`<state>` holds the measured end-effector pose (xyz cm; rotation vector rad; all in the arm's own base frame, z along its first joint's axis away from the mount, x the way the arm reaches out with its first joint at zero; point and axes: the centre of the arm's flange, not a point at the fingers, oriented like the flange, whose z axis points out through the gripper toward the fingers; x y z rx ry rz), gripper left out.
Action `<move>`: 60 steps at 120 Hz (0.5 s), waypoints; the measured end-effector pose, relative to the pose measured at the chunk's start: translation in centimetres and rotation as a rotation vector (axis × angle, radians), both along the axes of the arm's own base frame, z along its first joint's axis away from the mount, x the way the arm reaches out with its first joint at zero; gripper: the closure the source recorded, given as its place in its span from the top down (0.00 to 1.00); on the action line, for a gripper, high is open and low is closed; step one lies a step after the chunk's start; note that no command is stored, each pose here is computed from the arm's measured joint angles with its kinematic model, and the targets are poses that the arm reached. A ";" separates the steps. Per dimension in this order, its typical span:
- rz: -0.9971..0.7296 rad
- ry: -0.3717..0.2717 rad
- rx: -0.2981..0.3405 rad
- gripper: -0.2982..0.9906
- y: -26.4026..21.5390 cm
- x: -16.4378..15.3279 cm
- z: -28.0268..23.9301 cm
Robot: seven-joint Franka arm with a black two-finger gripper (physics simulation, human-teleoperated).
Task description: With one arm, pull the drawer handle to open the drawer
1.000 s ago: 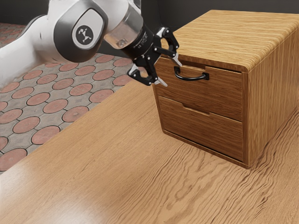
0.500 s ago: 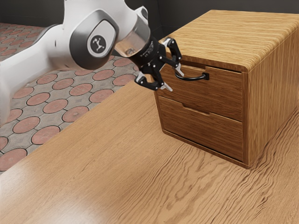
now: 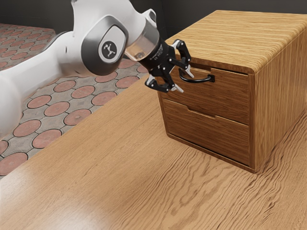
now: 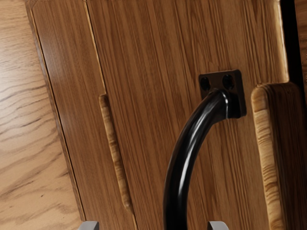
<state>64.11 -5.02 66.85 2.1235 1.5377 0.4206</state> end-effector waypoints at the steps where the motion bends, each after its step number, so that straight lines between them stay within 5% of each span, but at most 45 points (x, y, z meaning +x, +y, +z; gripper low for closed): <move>1: 0.000 -0.001 0.000 0.43 0.0 0.0 0.0; 60: -0.010 -0.023 0.001 0.34 0.0 0.7 -0.7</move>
